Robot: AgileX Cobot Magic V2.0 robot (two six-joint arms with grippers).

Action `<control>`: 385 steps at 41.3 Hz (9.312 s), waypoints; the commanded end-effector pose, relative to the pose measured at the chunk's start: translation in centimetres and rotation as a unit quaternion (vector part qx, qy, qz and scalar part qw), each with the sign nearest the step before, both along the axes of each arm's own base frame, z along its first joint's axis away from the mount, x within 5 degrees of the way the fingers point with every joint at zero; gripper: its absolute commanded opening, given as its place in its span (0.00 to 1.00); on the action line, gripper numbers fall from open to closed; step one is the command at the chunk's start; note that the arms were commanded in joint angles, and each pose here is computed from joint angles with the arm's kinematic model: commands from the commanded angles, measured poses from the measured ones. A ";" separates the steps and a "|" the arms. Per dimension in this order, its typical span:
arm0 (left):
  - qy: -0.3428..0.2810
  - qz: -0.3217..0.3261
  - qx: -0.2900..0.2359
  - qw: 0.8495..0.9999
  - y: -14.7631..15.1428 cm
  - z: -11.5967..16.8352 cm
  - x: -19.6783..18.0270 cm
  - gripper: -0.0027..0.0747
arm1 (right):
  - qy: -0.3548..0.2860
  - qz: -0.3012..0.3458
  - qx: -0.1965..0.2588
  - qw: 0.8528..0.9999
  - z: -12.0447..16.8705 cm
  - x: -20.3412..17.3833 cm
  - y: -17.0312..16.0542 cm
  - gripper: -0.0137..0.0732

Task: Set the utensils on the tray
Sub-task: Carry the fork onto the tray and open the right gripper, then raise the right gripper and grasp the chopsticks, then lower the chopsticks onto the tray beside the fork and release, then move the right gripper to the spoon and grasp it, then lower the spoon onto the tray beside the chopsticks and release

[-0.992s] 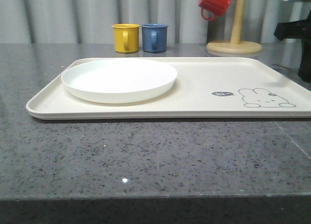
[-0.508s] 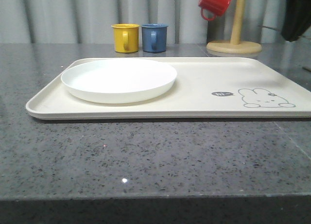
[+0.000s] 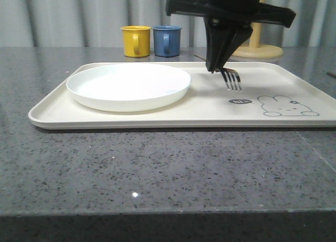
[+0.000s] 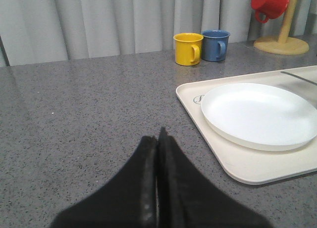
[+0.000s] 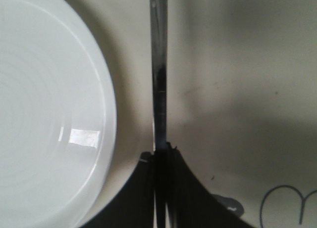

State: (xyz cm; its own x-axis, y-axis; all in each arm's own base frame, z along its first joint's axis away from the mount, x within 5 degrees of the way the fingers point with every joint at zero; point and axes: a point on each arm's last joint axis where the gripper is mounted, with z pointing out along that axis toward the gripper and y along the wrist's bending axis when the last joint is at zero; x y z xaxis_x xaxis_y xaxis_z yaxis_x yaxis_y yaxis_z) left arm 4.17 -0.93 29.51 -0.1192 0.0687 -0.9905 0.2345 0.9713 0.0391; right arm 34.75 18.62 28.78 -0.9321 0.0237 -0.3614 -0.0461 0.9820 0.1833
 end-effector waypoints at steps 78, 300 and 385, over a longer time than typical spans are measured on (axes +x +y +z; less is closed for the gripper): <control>-0.045 0.001 -0.016 0.999 0.0 1.6 0.0 0.01 | -0.015 -0.093 -0.069 0.993 2.3 -1.9 -23.2 0.54; -0.045 0.001 -0.016 0.999 0.0 1.6 0.0 0.01 | 0.053 -0.148 -0.147 0.977 0.8 3.3 -28.8 0.13; -0.045 0.001 -0.016 0.999 0.0 1.6 0.0 0.01 | 0.107 -0.050 -0.046 0.992 0.4 2.2 -10.7 0.21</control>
State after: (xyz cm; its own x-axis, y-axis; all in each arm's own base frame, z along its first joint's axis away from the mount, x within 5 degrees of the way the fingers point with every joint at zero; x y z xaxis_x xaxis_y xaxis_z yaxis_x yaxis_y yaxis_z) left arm 4.17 -0.93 29.51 -0.1196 0.0670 -0.9906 0.2343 0.9715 0.0374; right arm 37.87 8.18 26.81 -0.9856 0.0974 -0.1385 0.0862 0.9927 0.0848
